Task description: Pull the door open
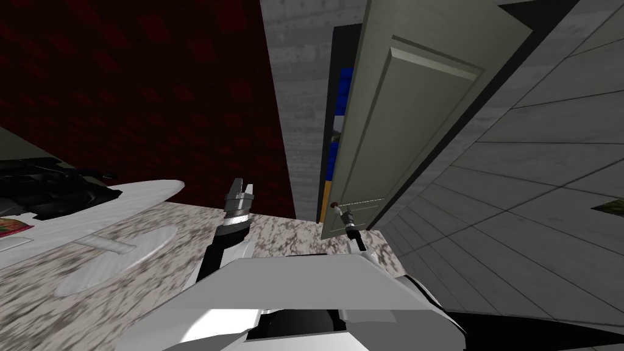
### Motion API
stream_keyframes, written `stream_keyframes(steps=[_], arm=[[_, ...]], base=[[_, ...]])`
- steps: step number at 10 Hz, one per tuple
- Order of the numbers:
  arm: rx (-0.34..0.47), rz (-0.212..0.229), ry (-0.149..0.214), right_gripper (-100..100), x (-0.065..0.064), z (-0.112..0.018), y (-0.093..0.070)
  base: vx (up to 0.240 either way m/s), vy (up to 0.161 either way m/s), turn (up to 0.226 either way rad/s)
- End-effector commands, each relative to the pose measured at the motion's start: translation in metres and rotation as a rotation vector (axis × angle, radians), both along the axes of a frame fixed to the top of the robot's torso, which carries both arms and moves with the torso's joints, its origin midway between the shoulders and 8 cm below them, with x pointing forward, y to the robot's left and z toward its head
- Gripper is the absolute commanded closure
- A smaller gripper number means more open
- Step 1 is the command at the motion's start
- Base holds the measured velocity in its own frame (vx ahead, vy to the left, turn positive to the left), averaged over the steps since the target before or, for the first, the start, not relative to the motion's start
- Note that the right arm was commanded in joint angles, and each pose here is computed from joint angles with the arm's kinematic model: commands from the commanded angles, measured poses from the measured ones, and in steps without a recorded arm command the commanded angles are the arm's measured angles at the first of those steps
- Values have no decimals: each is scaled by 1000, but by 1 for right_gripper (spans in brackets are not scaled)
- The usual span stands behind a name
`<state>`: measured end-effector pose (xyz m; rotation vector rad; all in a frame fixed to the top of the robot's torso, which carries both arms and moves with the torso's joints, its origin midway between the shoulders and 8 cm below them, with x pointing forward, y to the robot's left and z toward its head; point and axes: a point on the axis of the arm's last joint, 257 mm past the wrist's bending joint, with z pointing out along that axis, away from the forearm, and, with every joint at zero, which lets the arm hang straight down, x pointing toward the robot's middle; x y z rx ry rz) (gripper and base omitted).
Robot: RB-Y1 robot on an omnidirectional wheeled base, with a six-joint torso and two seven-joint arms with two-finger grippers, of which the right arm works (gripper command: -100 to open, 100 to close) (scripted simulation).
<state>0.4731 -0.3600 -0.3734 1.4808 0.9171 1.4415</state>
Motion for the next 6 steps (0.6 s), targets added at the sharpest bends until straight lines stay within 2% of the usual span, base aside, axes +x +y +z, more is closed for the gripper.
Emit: stream_keyframes(steps=[1,3,5,6], arm=[[61,24,6,-100,1,-7,21],[104,23,2,-100,0,-7,21],[189,18,-6,-100,-1,-7,21],[199,18,-6,-100,-1,-7,21]], base=[[-30,1,57],[-44,18,100],[-61,15,92],[-58,-2,25]])
